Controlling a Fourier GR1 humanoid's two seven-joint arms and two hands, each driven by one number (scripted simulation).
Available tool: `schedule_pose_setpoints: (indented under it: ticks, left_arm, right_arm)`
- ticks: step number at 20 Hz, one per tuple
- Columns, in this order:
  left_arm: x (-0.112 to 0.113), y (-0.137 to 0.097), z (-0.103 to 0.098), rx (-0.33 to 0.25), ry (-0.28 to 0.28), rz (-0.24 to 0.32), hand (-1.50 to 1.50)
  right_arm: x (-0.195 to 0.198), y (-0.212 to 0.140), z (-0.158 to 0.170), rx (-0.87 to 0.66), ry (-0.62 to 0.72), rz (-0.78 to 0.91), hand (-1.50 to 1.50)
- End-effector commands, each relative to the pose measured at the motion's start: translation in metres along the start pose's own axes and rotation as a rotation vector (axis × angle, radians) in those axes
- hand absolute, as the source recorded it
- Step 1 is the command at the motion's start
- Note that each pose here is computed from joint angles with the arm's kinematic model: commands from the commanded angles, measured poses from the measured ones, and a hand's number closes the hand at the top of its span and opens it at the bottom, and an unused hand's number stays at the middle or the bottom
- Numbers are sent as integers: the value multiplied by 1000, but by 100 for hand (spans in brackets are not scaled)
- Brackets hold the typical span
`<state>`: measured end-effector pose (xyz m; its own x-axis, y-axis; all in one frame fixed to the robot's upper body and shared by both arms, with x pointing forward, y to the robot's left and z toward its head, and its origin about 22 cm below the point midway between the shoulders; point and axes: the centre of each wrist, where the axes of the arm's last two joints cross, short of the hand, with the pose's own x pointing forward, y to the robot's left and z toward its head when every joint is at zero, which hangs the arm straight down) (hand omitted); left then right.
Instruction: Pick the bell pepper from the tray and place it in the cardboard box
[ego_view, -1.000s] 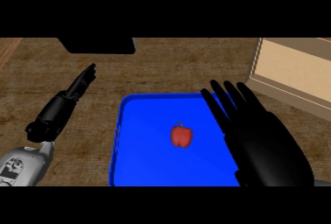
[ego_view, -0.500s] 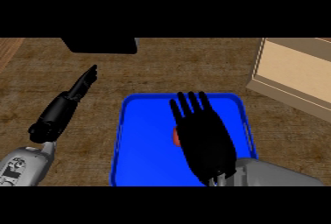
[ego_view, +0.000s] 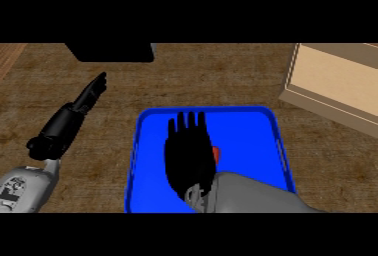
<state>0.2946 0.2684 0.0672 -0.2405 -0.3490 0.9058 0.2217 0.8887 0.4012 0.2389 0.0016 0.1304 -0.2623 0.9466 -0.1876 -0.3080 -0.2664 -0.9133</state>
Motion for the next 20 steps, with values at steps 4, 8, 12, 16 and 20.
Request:
schedule_pose_setpoints:
  ticks: [4,8,12,16,20]
  left_arm:
    - [-7,-1,2,20,-8,-5,0]
    - [-11,-5,7,-3,-11,-4,0]
    - [6,-22,-7,-16,-15,5,0]
    - [-1,-3,12,-29,-11,3,0]
    - [-7,5,-1,5,2,0,0]
  right_arm:
    - [38,15,-8,31,292,146,-150]
    - [31,-1,-24,21,332,150,-150]
    - [34,2,-24,32,336,191,-150]
    - [30,14,-40,71,396,224,-150]
    - [36,30,-30,57,383,237,-150]
